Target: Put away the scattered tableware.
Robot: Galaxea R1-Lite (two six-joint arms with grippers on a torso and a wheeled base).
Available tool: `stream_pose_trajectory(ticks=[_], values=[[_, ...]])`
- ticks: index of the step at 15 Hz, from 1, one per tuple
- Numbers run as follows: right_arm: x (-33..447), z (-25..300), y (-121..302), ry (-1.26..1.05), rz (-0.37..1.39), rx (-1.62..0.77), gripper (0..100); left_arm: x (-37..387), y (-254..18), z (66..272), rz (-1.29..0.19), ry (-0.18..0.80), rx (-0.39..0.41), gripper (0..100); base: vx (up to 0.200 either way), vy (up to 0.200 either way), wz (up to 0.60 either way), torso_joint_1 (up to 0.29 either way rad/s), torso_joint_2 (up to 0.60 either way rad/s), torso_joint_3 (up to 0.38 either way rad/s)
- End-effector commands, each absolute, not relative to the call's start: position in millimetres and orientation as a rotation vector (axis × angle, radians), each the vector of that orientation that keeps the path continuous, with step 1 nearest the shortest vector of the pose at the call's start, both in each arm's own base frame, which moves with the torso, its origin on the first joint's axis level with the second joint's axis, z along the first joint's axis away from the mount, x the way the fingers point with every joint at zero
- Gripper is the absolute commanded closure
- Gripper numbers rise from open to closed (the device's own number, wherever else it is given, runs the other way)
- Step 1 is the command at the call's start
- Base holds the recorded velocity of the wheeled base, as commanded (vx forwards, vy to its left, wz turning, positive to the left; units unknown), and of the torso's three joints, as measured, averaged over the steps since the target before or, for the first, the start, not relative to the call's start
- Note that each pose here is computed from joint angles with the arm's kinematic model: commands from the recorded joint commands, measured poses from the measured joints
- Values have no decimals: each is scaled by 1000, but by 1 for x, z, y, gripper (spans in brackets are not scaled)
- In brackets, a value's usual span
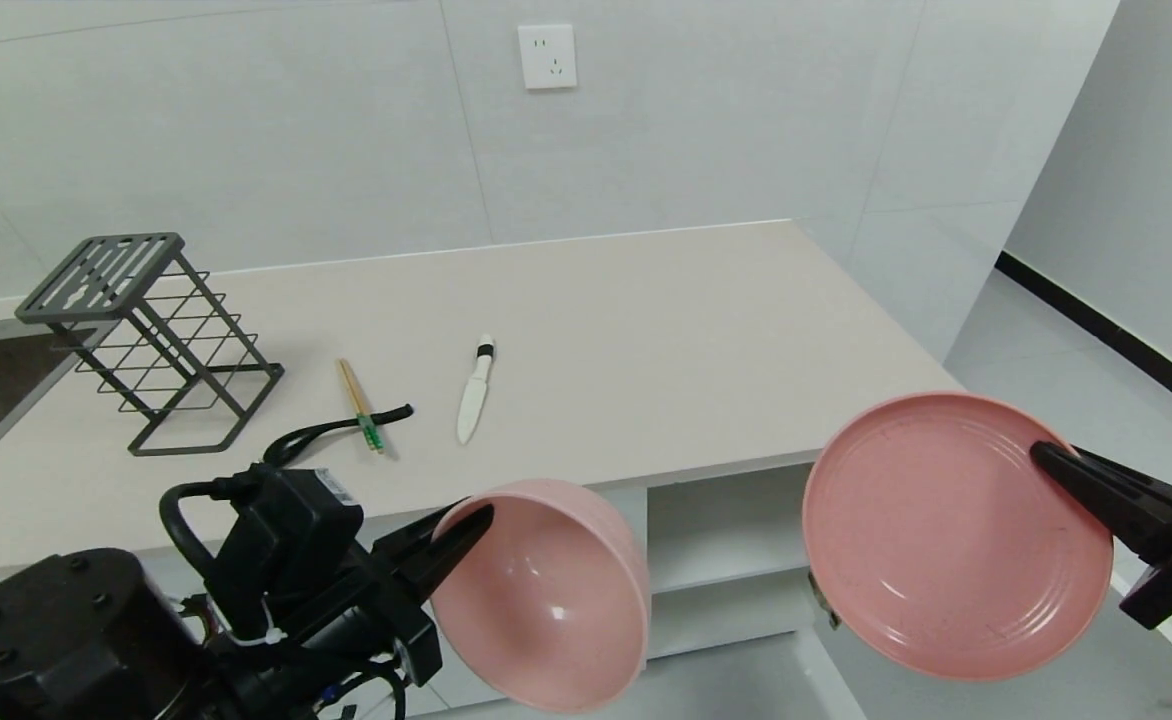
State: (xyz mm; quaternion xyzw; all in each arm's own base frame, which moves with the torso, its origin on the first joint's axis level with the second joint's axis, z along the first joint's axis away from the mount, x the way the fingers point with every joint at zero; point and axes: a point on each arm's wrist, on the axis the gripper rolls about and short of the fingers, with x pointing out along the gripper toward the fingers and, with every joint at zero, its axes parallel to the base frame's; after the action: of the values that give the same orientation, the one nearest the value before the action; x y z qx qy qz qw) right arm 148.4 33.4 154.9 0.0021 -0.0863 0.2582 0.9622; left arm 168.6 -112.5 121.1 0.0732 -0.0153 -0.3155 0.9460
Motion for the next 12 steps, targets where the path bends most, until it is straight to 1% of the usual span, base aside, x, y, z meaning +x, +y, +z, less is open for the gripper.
stream_pose_trajectory(ticks=[1,4,12], values=[[149,154,34,-169,524,5,100,163,-119,119,-688,-24,151,100,0,0,0,-281,535,256],[149,154,34,-169,523,3,100,162,-123,119,-702,-28,150,100,0,0,0,-277,551,271],[150,153,34,-162,524,4,100,159,-120,122,-699,-36,134,100,0,0,0,-269,527,252]])
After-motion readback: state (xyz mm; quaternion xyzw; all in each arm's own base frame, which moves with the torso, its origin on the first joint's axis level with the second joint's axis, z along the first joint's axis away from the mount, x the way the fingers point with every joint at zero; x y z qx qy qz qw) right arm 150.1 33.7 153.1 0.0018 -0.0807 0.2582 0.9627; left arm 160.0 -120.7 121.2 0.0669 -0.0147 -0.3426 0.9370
